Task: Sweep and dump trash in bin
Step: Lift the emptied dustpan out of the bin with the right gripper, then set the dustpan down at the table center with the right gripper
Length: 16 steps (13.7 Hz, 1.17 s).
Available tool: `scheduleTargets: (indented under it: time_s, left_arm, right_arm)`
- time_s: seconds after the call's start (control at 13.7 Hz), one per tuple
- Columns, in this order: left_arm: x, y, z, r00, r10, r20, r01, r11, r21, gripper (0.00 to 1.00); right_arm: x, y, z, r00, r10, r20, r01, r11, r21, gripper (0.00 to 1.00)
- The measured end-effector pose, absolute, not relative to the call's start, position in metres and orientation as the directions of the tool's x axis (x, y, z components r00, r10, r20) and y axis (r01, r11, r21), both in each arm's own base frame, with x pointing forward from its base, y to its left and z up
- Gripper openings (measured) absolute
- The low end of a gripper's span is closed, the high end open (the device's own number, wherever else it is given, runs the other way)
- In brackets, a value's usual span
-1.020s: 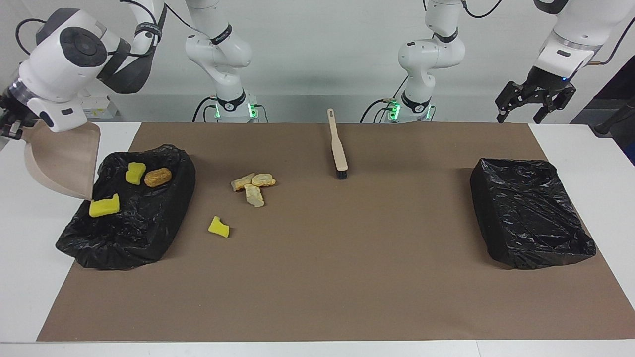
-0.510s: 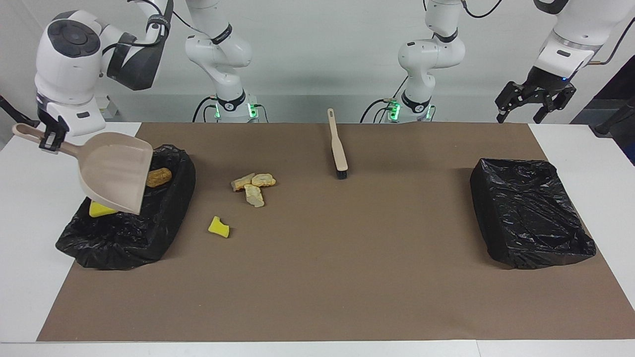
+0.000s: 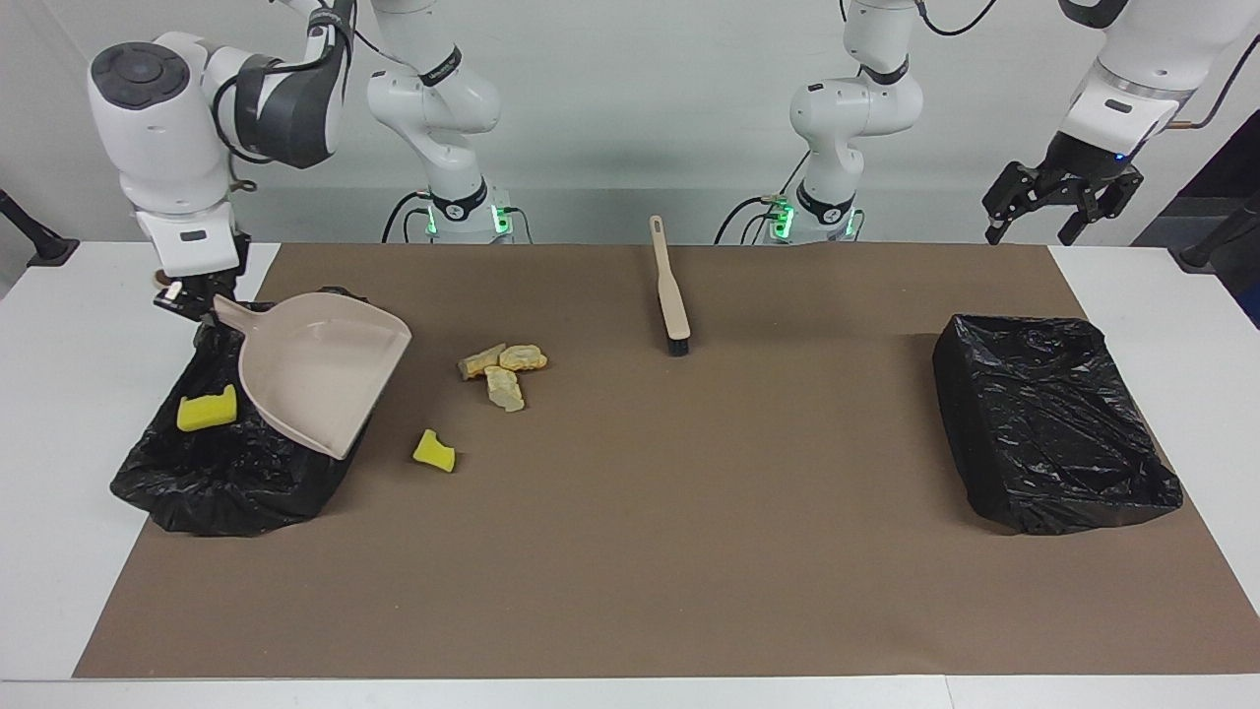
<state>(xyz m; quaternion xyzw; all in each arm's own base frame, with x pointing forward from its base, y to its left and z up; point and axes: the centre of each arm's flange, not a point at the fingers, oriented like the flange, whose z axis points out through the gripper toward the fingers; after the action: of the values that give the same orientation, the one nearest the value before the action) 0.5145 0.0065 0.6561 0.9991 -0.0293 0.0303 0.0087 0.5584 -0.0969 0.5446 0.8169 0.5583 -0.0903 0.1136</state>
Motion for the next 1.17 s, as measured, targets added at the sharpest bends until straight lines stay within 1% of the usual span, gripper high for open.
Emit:
scheduleTargets:
  time_s: [0.22, 0.44, 0.66, 0.95, 1.17]
  left_arm:
    - [0.514, 0.006, 0.656, 0.996, -0.058, 0.061, -0.059, -0.998, 0.016, 1.00]
    - [0.514, 0.006, 0.656, 0.996, -0.058, 0.061, -0.059, -0.998, 0.016, 1.00]
    - [0.514, 0.007, 0.656, 0.996, -0.058, 0.061, -0.059, -0.998, 0.016, 1.00]
    - [0.514, 0.006, 0.656, 0.996, -0.058, 0.061, -0.059, -0.998, 0.016, 1.00]
    - [0.514, 0.007, 0.656, 0.996, -0.058, 0.061, -0.059, -0.998, 0.016, 1.00]
  right_arm:
    - [0.561, -0.050, 0.530, 0.508, 0.840, -0.190, 0.861, -0.502, 0.078, 0.33]
    - [0.563, 0.005, 0.514, 0.633, 0.760, -0.147, 0.772, -0.632, 0.062, 0.33]
    - [0.563, 0.069, 0.492, 0.757, 0.640, -0.129, 0.649, -0.760, 0.036, 0.33]
    - [0.569, 0.153, 0.461, 0.881, 0.470, -0.044, 0.470, -0.883, -0.020, 0.33]
    - [0.565, 0.224, 0.438, 0.940, 0.340, 0.016, 0.340, -0.940, -0.033, 0.33]
